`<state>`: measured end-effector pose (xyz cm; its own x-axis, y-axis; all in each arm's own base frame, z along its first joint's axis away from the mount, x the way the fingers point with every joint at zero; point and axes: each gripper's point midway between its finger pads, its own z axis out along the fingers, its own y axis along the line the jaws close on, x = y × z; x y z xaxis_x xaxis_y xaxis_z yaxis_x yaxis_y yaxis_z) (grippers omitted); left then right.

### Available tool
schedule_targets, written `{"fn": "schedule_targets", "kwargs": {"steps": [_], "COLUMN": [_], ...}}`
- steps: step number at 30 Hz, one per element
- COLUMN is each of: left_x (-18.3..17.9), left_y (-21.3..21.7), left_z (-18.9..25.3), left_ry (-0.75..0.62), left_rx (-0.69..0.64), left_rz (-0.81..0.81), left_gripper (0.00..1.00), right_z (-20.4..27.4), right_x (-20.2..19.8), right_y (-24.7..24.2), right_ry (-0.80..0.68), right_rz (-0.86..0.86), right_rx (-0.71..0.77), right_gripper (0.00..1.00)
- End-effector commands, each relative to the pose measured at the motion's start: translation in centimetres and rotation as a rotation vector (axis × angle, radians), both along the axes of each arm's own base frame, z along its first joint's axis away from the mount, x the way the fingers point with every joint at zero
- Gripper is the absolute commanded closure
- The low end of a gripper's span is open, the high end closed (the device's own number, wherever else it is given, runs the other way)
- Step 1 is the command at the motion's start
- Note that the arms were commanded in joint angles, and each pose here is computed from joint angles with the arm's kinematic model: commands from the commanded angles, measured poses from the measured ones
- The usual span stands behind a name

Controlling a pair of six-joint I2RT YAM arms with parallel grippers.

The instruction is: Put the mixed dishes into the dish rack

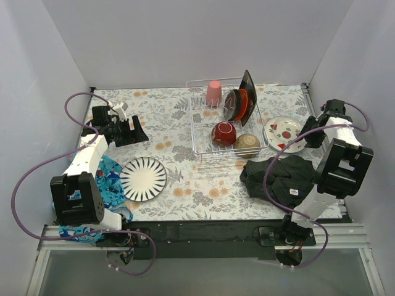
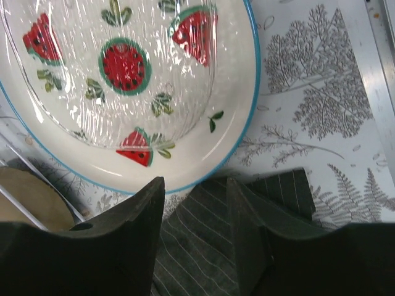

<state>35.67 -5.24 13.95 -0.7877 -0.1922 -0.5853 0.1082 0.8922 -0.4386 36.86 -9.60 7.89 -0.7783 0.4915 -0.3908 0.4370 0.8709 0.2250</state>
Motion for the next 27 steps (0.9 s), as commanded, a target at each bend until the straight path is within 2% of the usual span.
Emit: {"fn": "schedule_targets", "kwargs": {"steps": [1,14,17,18,21,24,27], "left_x": [0.1,0.5,0.6,0.6,0.8,1.0,1.4], "left_y": [-0.2,0.2,0.2,0.3,0.3,0.4,0.3], "left_z": [0.3,-0.3,-0.3,-0.3,-0.2,0.0,0.3], "left_ry": [-0.011,0.008,0.011,0.011,0.008,0.0,-0.012], "left_rx": [-0.009,0.013,0.016,0.019,0.019,0.018,0.009], "left_rz": [-0.013,-0.009,-0.013,-0.011,-0.011,-0.009,-0.005], "left_gripper": [0.23,0.23,0.23,0.23,0.23,0.23,0.23], "right_z": [1.2,-2.0,-2.4,-2.4,-1.3,1.9,6.9], "right_x": [3.9,6.2,6.9,7.0,7.6,7.6,7.6], "right_y": [-0.9,-2.4,-2.4,-2.4,-1.8,-1.0,-0.8], "right_ry": [-0.095,-0.046,-0.049,-0.051,-0.08,-0.122,-0.2], "right_rz": [-0.013,-0.058,-0.051,-0.048,-0.027,-0.051,-0.055], "right_rx": [-0.003,-0.015,-0.006,-0.003,0.016,0.028,-0.064], "right_gripper": [0.49,0.56,0.67,0.79,0.99,0.99,0.99]}}
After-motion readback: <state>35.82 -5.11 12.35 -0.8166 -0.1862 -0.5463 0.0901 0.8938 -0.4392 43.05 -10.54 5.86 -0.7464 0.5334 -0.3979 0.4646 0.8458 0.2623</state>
